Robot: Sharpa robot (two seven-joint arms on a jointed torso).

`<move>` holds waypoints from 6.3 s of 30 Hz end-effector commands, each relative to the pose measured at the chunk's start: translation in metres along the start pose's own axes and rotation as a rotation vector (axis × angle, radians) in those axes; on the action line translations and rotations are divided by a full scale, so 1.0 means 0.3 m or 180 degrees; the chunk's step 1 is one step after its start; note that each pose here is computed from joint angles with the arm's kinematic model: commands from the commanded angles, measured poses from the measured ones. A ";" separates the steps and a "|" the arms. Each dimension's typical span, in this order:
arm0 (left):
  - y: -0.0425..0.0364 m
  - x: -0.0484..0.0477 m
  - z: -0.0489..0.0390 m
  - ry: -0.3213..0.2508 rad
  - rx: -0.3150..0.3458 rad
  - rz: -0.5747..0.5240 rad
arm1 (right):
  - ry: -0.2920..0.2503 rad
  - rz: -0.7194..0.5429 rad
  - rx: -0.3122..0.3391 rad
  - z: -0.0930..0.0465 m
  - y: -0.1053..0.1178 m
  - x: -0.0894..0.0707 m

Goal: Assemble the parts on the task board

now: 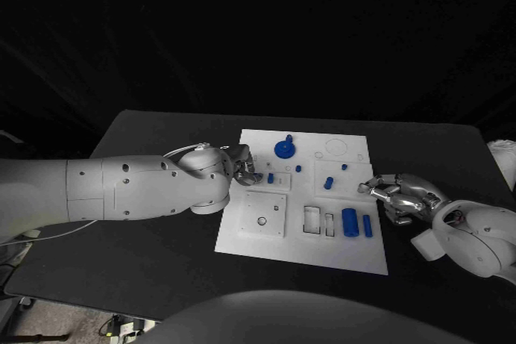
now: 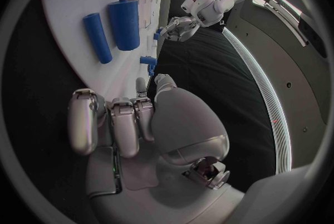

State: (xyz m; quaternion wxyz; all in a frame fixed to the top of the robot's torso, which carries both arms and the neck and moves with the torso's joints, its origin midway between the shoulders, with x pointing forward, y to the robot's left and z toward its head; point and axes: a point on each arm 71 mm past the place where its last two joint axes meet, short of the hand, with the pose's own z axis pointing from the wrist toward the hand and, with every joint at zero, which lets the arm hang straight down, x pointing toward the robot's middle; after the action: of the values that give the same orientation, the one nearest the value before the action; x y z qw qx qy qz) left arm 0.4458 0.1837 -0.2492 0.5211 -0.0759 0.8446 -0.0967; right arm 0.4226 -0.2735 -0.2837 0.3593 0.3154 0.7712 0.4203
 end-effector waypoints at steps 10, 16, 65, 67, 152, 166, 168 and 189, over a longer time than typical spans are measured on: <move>0.008 0.008 0.006 0.0039 -0.0024 0.0047 | 0.0040 -0.0010 -0.0023 -0.001 -0.001 0.005; 0.007 0.010 0.007 0.0025 -0.0006 0.0032 | 0.0042 -0.0009 -0.0023 0.000 -0.001 0.006; 0.007 0.013 0.006 0.0037 0.0056 -0.0009 | 0.0065 -0.0002 0.0003 -0.002 -0.007 0.010; 0.006 0.013 0.006 0.0031 0.0072 -0.0008 | 0.0065 -0.0001 0.0004 -0.002 -0.008 0.010; -0.131 -0.208 0.089 0.0964 0.0267 0.0863 | 0.0061 -0.0010 -0.0046 0.010 -0.003 0.021; -0.122 -0.179 0.100 0.0948 0.0209 0.0845 | 0.0055 -0.0006 -0.0054 0.007 -0.006 0.020; -0.120 -0.178 0.102 0.0942 0.0195 0.0841 | 0.0051 -0.0003 -0.0057 0.006 -0.006 0.020; -0.111 -0.165 0.105 0.0918 0.0138 0.0816 | -0.0137 0.0042 -0.0282 -0.012 0.005 -0.003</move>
State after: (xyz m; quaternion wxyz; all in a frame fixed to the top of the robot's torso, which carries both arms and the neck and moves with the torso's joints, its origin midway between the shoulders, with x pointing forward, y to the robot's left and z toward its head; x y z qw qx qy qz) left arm 0.4970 0.1610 -0.2127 0.4003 0.0599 0.9125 -0.0589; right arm 0.4201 -0.2756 -0.2844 0.3722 0.3165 0.7574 0.4331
